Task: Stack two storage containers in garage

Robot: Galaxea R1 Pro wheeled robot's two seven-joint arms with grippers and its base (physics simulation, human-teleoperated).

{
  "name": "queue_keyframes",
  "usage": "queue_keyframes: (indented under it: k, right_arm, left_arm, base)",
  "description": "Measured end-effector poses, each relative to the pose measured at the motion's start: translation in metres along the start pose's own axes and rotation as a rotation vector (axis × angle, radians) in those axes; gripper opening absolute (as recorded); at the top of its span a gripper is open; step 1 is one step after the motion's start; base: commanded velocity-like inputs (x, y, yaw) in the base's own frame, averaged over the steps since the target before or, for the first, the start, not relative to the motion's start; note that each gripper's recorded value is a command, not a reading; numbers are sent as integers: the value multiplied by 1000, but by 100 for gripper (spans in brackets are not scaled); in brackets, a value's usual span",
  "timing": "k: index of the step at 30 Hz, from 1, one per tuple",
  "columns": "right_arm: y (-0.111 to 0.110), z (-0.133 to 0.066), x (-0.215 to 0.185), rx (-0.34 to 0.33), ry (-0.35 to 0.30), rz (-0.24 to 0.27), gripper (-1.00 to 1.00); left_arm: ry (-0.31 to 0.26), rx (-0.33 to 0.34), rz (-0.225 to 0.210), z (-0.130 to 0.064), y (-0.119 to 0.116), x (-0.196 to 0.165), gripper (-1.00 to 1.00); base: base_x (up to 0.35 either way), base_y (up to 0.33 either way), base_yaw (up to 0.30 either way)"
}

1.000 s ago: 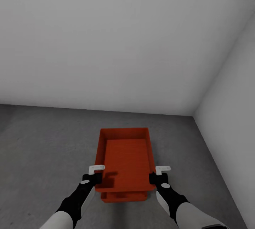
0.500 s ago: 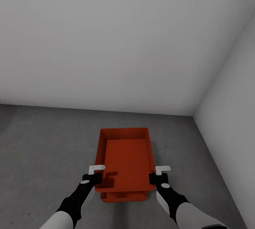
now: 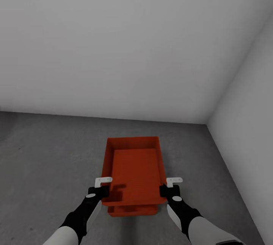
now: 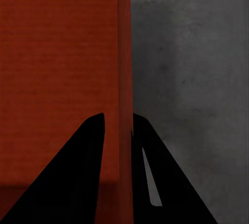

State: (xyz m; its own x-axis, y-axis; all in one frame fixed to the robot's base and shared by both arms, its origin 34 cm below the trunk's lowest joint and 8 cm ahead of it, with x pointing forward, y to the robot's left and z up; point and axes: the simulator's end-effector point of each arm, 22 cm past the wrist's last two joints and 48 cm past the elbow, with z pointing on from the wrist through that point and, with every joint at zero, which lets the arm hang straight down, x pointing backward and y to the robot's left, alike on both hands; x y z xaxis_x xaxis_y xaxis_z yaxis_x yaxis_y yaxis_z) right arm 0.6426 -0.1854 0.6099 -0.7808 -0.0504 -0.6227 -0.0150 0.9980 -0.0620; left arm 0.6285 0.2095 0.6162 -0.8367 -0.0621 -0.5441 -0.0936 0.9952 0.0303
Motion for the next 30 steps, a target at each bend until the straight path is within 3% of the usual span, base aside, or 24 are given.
queue_keyframes:
  k: [30]
  right_arm:
    - [0,0,0,1,-1,-5,-100]
  left_arm:
    - [0,0,-3,0,0,2,-100]
  base:
    - [0,0,0]
